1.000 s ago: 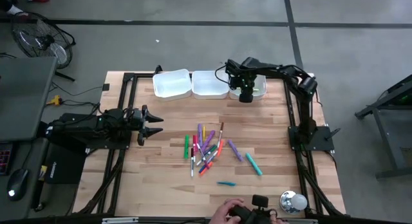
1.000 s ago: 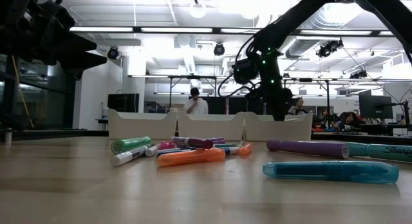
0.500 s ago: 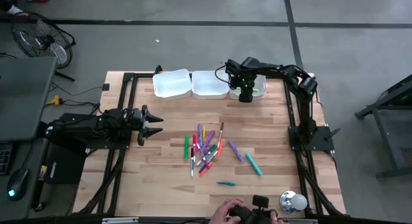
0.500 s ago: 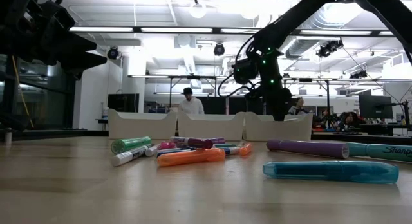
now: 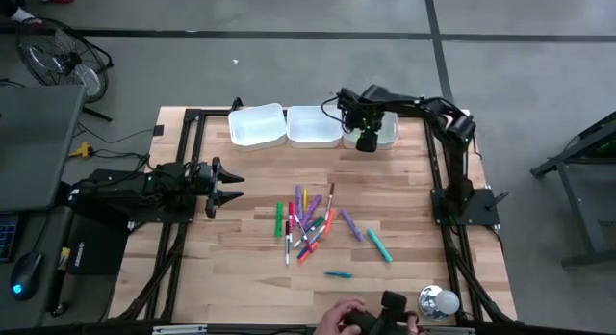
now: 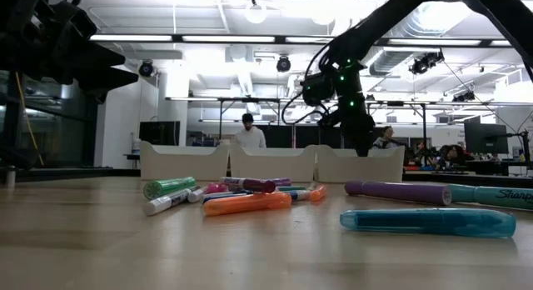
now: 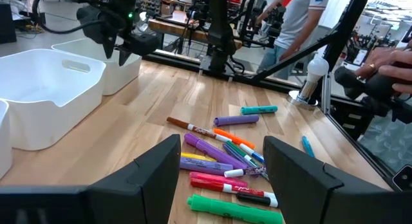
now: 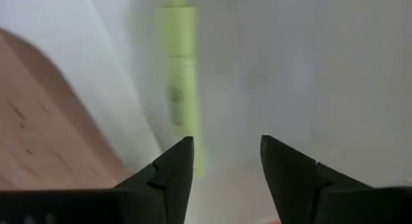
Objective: Pick & Place Markers
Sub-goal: Put the blue highlighter pen into the right white bin
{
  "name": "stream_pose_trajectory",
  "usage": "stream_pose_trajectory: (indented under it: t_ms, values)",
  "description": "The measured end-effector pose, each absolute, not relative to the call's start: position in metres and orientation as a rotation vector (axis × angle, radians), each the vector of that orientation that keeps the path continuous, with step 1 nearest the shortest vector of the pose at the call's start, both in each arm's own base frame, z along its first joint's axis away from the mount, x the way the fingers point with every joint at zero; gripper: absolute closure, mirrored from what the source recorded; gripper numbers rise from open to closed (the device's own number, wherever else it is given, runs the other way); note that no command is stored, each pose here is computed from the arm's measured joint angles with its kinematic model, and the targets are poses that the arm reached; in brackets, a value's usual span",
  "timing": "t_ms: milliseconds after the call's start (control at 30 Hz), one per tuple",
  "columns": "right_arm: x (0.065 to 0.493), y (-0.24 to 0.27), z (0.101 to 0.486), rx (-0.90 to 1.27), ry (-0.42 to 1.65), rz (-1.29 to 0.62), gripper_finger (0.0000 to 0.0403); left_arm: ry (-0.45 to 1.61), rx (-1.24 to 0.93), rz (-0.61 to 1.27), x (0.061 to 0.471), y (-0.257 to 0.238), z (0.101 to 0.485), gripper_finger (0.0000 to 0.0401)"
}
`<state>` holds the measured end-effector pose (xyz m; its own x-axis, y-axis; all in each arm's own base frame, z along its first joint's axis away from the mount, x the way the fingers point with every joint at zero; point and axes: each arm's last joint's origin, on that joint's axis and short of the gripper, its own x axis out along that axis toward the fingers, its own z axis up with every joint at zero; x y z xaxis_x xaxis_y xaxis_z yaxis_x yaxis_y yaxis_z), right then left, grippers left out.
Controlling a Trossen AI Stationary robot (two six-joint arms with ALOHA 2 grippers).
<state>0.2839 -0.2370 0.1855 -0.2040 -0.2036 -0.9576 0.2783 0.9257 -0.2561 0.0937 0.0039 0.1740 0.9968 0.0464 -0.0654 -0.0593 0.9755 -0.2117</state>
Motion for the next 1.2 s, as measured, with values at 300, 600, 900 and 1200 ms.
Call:
stream_pose_trajectory:
  t_ms: [300,600,900,1200]
  values:
    - [0.28,-0.215,0.219,0.207,1.643,-0.572,0.0225,0.061,-0.215,0.053,0.094,0.004,0.174,0.0181]
    - [0.293,-0.17,0.233,0.517,1.571,-0.549,0.0222,0.06,-0.215,0.053,0.094,0.004,0.174,0.0181]
    - [0.307,-0.108,0.211,0.506,1.674,-0.501,0.0221,0.06,-0.215,0.053,0.094,0.004,0.174,0.0181]
    - [0.304,-0.05,0.189,0.452,1.798,-0.497,0.0221,0.06,-0.215,0.053,0.094,0.004,0.174,0.0181]
